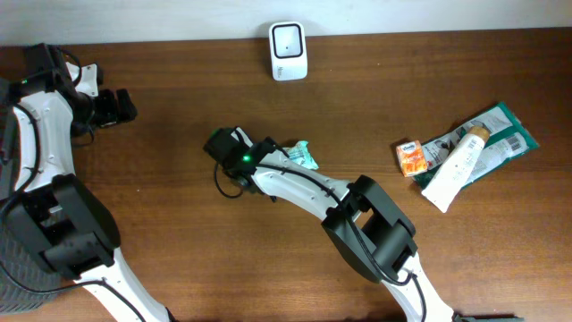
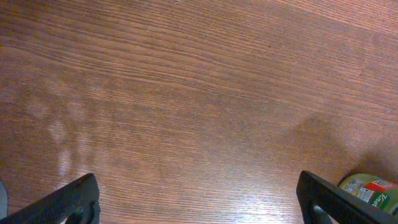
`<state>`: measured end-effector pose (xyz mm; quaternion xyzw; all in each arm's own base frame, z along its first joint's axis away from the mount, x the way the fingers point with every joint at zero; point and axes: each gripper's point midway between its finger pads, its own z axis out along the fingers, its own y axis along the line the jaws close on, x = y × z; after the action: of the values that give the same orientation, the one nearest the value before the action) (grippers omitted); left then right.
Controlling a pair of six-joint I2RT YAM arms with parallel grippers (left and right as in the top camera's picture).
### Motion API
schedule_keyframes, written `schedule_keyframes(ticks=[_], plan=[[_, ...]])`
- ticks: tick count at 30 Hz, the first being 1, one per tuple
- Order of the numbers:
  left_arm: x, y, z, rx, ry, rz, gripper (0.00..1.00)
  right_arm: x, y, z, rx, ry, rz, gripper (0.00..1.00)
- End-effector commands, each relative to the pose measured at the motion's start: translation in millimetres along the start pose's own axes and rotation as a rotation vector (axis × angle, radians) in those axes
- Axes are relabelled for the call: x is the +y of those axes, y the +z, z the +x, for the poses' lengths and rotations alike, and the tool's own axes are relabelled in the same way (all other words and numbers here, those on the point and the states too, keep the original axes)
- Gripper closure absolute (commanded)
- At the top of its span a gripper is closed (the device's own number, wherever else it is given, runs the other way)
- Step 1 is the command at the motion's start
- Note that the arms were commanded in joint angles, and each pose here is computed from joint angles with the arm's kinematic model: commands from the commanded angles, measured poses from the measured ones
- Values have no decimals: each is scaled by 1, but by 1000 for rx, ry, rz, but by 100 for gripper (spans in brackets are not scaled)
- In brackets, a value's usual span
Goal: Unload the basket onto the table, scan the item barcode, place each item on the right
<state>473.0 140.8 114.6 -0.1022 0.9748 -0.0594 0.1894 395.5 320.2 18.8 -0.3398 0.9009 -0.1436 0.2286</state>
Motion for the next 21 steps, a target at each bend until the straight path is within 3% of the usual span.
schedule_keyframes(ticks=[1,4,7,16,21], plan=[[9,-1,-2,-6,-11,-13,1,-12,16,16,50,-8,52,37],[9,-1,-2,-6,-11,-13,1,-25,27,38,125,-6,61,58],[9,-1,-2,-6,-10,-13,1,-33,32,53,187,22,17,96],[9,-1,-2,-6,-10,-13,1,-51,9,42,153,113,-25,96],[9,-1,-2,-6,-11,-13,1,-78,-61,9,15,178,-80,96]])
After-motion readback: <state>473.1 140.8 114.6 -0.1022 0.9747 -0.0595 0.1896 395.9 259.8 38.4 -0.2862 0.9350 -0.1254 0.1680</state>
